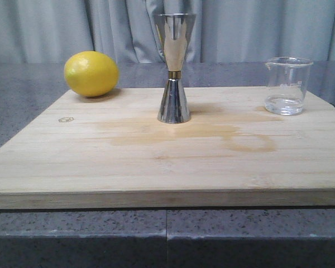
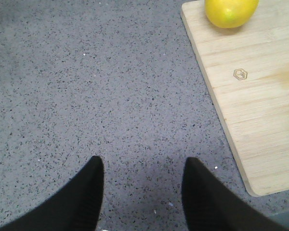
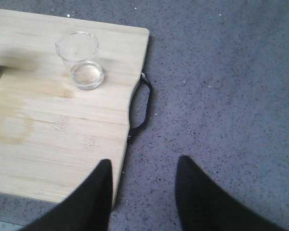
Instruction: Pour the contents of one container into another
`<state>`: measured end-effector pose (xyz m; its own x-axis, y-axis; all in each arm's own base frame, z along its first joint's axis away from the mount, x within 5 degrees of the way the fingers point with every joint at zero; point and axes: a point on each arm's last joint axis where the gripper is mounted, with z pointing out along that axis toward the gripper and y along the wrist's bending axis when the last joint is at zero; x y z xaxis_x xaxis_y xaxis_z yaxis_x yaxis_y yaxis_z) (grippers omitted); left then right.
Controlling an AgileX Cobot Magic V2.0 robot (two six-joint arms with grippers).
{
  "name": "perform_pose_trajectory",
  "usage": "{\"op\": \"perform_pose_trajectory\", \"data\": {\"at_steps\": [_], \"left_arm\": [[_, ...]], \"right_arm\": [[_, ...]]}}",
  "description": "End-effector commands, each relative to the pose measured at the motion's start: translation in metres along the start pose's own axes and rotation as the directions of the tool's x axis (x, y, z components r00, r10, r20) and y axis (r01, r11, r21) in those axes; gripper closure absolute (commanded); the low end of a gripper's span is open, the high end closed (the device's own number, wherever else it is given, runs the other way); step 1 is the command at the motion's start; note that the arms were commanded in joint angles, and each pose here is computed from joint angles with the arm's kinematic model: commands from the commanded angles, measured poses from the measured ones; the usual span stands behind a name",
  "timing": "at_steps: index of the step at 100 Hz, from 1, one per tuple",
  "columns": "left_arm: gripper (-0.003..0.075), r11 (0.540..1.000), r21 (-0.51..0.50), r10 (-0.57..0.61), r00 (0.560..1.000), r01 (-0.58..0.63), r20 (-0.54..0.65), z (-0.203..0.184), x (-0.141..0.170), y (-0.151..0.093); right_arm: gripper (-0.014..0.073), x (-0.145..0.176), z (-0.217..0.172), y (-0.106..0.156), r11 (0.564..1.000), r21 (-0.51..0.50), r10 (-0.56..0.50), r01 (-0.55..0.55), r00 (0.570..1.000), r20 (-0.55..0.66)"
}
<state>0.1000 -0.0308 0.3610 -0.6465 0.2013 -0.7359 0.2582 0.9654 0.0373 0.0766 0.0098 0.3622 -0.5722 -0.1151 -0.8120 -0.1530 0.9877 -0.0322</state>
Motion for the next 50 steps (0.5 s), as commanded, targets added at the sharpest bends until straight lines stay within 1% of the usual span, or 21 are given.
{"op": "perform_pose_trajectory", "data": {"at_steps": [1, 11, 18, 24, 37, 50], "left_arm": [[0.0498, 1.000, 0.010, -0.015, 0.995, 0.014, 0.099, -0.0059, -0.0114, 0.0000], [0.0615, 1.000, 0.010, -0.015, 0.995, 0.014, 0.101, -0.0059, -0.0116, 0.0000], [0.0684, 1.000, 0.010, -0.015, 0.995, 0.014, 0.101, -0.0059, -0.0116, 0.0000], [0.0733, 1.000, 0.010, -0.015, 0.995, 0.014, 0.101, -0.0059, -0.0116, 0.0000], [0.0739, 1.000, 0.015, -0.015, 0.992, 0.014, 0.127, -0.0062, -0.0140, -0.0004], [0.0739, 1.000, 0.014, -0.015, 0.992, 0.014, 0.125, -0.0061, -0.0138, -0.0004]], "right_arm": [[0.0486, -0.0112, -0.0052, -0.0018, 1.000, 0.021, -0.002, 0.000, 0.996, 0.091], [0.0591, -0.0112, -0.0052, -0.0018, 1.000, 0.021, -0.002, 0.000, 0.996, 0.091], [0.0642, -0.0112, -0.0052, -0.0018, 1.000, 0.021, -0.002, 0.000, 0.996, 0.091], [0.0664, -0.0113, -0.0052, -0.0018, 1.000, 0.021, -0.002, 0.000, 0.996, 0.092], [0.0666, -0.0135, -0.0055, -0.0022, 1.000, 0.025, -0.003, 0.000, 0.993, 0.116], [0.0666, -0.0135, -0.0055, -0.0022, 1.000, 0.025, -0.003, 0.000, 0.993, 0.116]]}}
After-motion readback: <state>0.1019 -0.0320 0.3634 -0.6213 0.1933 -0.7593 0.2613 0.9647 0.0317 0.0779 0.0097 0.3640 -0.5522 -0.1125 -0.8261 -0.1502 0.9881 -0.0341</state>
